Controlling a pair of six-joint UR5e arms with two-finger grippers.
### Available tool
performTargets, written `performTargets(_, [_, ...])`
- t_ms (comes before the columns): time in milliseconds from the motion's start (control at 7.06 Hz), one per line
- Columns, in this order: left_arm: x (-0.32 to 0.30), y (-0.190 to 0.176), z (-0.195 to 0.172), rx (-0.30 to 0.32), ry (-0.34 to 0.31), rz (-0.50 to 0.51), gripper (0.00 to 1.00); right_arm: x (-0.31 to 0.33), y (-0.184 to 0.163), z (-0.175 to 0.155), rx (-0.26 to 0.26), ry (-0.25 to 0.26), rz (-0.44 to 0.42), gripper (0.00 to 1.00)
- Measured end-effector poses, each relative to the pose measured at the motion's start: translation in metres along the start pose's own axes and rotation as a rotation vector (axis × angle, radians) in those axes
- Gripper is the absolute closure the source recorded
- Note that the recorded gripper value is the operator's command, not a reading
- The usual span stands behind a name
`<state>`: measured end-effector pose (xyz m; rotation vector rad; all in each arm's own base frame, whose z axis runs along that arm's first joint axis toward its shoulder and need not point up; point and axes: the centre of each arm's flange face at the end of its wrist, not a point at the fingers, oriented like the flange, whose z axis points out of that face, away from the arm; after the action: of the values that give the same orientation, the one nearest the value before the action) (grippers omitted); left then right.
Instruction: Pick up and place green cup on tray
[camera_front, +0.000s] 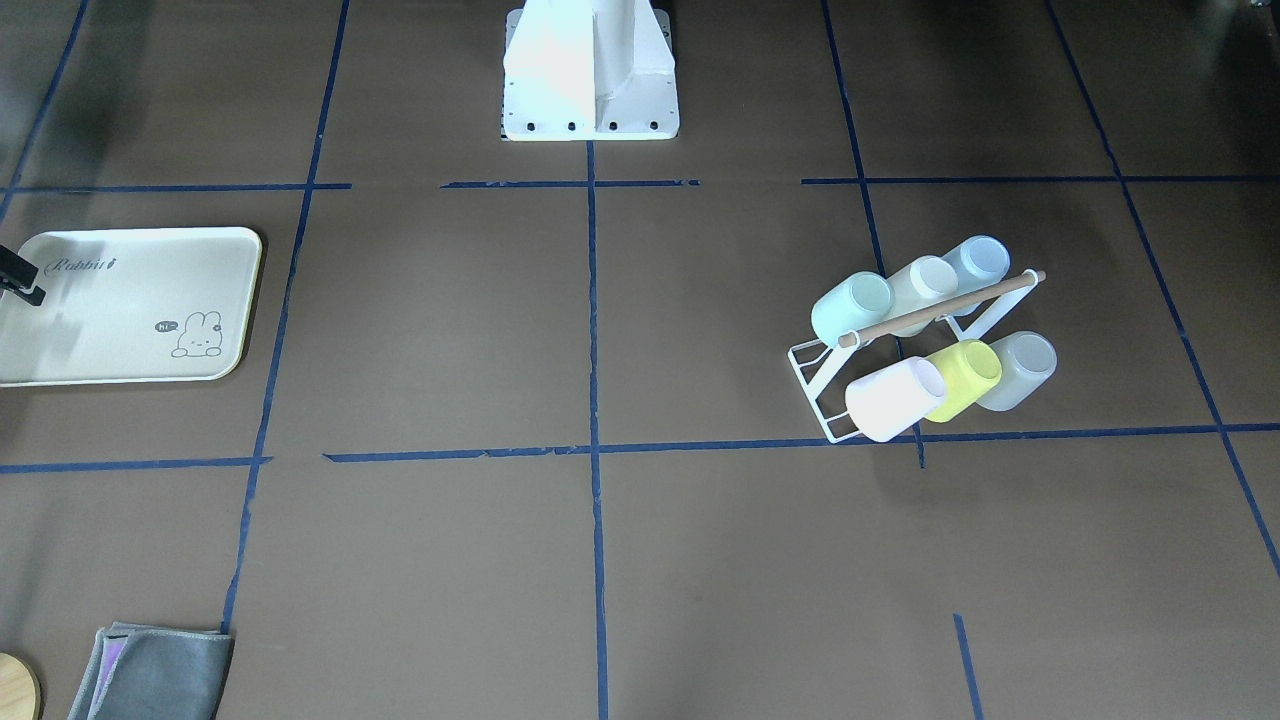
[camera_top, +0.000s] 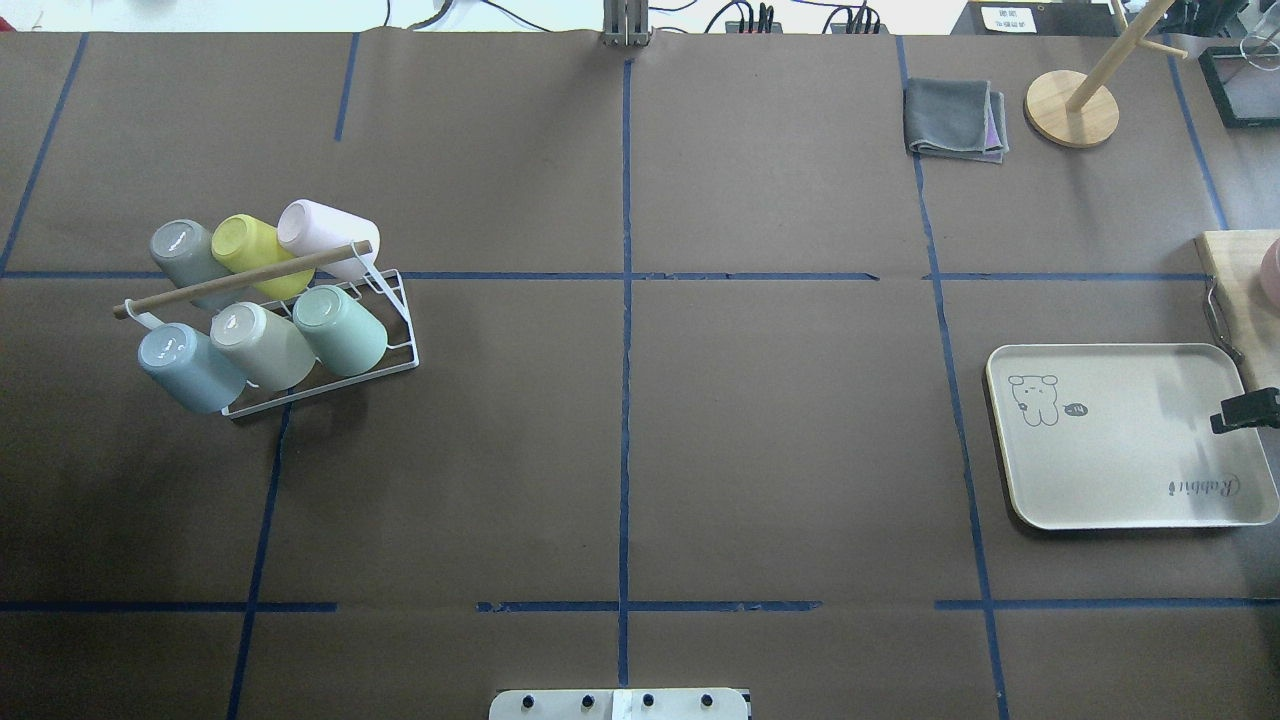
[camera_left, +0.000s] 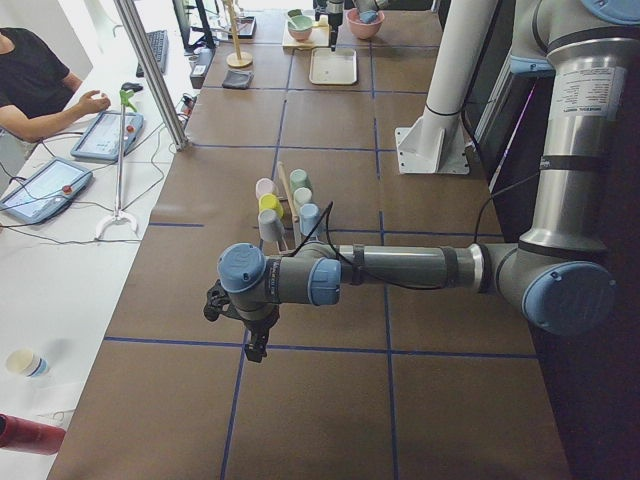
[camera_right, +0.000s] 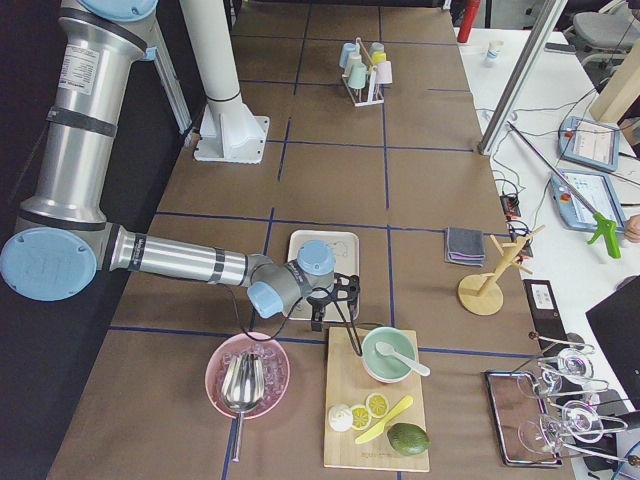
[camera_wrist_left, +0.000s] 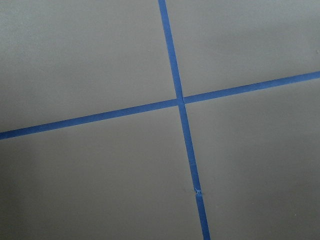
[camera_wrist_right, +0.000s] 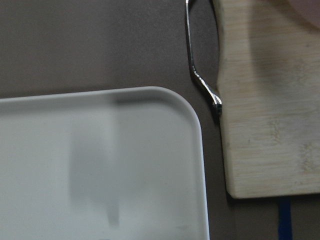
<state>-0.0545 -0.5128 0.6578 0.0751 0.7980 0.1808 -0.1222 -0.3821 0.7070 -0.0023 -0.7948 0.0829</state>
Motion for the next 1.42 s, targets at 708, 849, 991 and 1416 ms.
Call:
performTargets(708, [0.0000,0.0001,0.0000,0.001,0.000,0.001,0.00,0.0119,0.0110,0.0081,-0.036,0.001,0.016,0.77])
performTargets(849, [-0.0001,0.0004,0.0002,0.000,0.000,0.000,0.00,0.0122,0.0121,0.0081,-0.040,-0.002,0.017,0.94])
performTargets(991, [-0.0002,0.0006,0.0003,0.000,0.000,0.000,0.00,0.0118,0.0123,0.0077,-0.041,-0.005,0.016,1.00])
performTargets(1416, [-0.0003,0.0006,0.0003,0.000,-0.001,0.000,0.00,0.0053,0.0120,0.0013,-0.025,-0.022,-0.001,1.00])
